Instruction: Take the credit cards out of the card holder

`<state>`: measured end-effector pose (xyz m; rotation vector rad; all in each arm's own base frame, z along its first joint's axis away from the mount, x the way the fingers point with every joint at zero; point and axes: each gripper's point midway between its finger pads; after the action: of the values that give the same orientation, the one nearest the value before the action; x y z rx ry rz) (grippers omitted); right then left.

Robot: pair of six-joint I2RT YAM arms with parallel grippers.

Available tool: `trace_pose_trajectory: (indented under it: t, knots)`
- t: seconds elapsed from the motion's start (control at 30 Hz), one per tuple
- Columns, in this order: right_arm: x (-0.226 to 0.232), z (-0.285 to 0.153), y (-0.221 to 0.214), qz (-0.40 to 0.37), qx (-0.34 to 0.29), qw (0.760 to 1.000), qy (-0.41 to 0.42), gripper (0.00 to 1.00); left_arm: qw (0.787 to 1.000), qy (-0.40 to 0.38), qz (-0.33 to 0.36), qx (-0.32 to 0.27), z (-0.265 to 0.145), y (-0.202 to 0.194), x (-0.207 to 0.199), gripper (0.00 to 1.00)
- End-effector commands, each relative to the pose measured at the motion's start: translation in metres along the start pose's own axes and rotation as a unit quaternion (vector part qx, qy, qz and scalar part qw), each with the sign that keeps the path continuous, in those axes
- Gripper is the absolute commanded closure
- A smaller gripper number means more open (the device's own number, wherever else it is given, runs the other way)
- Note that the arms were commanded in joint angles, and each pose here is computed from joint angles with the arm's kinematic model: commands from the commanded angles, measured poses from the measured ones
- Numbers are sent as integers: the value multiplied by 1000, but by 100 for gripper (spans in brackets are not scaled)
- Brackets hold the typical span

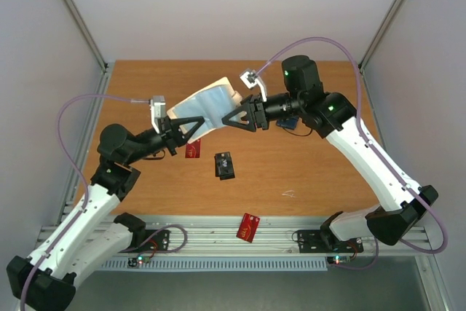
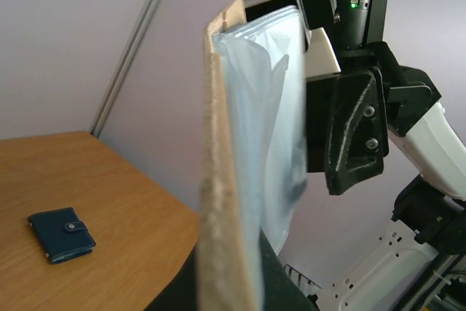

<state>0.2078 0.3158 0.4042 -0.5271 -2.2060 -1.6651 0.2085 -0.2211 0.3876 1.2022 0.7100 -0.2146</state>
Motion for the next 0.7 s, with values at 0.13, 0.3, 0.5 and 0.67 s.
trace_pose_trajectory:
  t: [0.13, 0.3, 0.5, 0.67]
  knots:
    - [7, -15, 12, -54, -4, 999, 5, 37, 997, 9, -6, -71, -20, 25, -1, 100]
    - [2, -9, 30, -36, -20, 999, 32, 46, 996, 18, -32, -87, -25, 29, 6, 100]
    - [-21, 0, 35, -13, -21, 1000, -8, 70, 996, 24, -30, -84, -28, 23, 13, 100]
    - [-29, 13, 36, -33, -21, 998, -47, 80, 996, 22, -21, -84, -28, 23, 13, 100]
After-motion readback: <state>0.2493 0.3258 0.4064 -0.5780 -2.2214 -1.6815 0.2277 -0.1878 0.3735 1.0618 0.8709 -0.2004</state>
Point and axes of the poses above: each gripper's point midway between its finger pads, its own z axis out along the fingers, its own x axis along the line the jaws close on, y = z × x, and after that the axes turned 10 degrees about -z, right-handed
